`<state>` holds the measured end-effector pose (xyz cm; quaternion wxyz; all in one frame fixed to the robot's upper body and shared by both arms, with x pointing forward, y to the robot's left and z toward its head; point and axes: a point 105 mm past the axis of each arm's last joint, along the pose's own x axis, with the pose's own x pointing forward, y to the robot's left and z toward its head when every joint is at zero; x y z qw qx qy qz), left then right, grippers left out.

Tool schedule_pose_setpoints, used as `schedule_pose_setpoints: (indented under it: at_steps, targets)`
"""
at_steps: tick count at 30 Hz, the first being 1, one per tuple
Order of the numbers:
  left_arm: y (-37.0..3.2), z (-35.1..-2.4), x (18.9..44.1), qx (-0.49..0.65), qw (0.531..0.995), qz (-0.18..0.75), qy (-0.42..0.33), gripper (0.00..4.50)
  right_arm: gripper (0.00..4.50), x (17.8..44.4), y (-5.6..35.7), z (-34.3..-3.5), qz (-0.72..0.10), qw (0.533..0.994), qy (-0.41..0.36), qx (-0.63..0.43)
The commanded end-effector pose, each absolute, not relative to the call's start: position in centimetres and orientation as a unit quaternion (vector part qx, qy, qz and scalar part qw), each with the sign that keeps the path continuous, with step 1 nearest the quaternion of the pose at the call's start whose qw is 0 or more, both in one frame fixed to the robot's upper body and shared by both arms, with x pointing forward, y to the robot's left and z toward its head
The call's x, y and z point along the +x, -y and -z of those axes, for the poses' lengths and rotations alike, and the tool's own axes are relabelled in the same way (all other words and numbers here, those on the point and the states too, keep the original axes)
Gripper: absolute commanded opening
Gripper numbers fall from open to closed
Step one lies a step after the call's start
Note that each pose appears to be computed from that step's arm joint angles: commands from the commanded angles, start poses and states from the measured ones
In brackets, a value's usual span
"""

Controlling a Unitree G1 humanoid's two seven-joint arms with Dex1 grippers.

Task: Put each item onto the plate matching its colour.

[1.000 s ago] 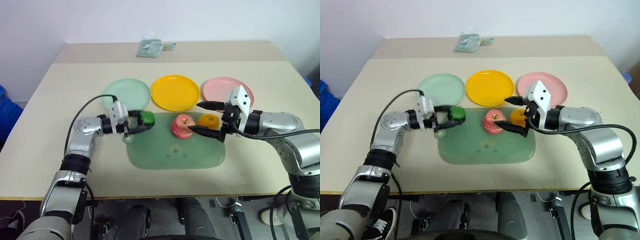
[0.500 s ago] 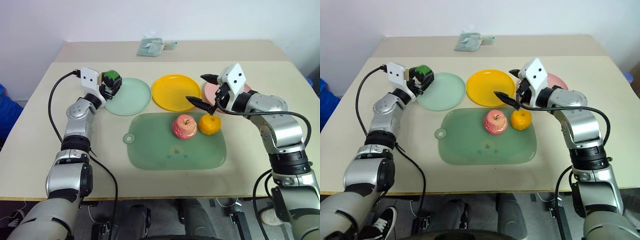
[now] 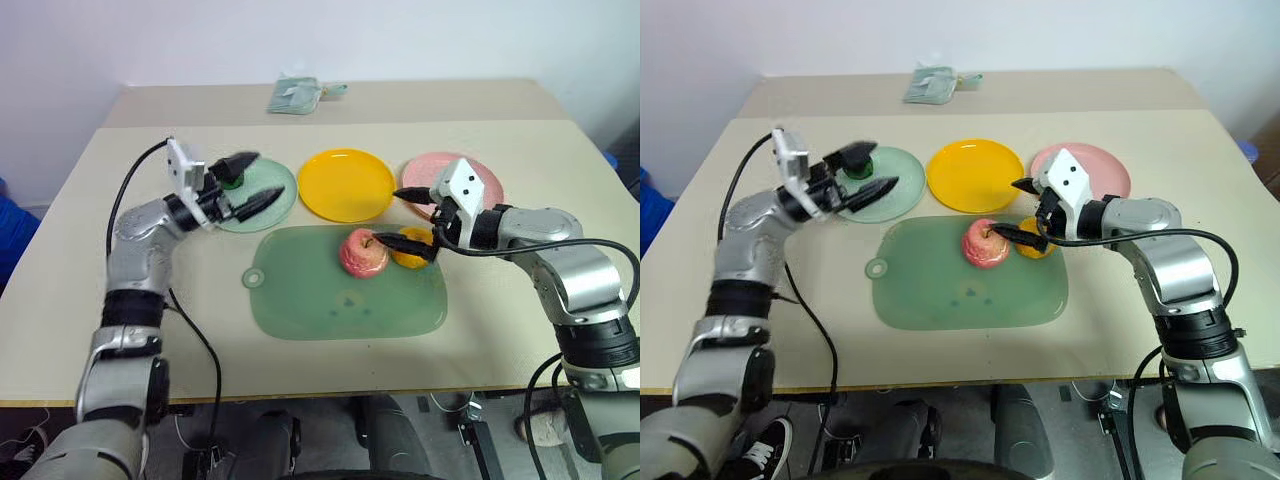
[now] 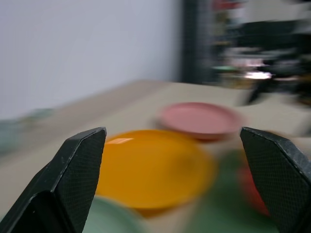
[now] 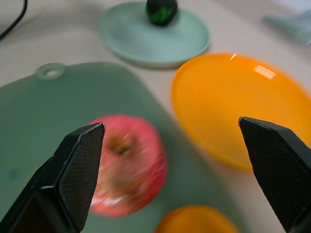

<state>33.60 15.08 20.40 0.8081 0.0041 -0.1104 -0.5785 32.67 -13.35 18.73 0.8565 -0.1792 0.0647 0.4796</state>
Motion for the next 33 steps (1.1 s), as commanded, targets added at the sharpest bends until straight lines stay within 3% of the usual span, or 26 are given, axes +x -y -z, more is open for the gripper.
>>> schedule_pose_setpoints:
  at_steps: [1, 3, 13, 18, 23, 28, 33]
  targets:
    - [-15.2, -21.1, 30.8, 0.013, 0.764, 0.638, 0.094, 4.48, 4.5, 31.8, 11.7, -19.8, -0.504, 0.844, -0.047, -0.179]
    - [-15.5, -20.4, 30.1, 0.016, 0.759, 0.649, 0.059, 4.48, 4.5, 32.1, 11.0, -19.3, -0.504, 0.842, -0.051, -0.184]
    - [-16.0, -19.6, 29.4, 0.052, 0.771, 0.632, 0.062, 4.48, 4.5, 33.8, 11.7, -14.5, -0.472, 0.838, -0.146, -0.232]
    - [-16.0, -19.7, 29.4, 0.051, 0.777, 0.623, 0.071, 4.5, 3.23, 33.8, 10.6, -16.6, -0.486, 0.849, -0.103, -0.182]
    - [-15.9, -20.0, 29.8, 0.05, 0.784, 0.613, 0.085, 4.5, 3.21, 34.3, 10.5, -21.0, -0.477, 0.872, -0.018, -0.108]
    - [-15.6, -20.3, 31.4, 0.062, 0.802, 0.586, 0.092, 4.5, 3.21, 40.2, 16.2, -22.2, -0.257, 0.947, 0.019, -0.193]
    - [-15.0, -20.6, 31.2, 0.054, 0.79, 0.602, 0.102, 4.5, 3.21, 42.9, 23.1, -21.7, -0.082, 0.981, -0.015, -0.177]
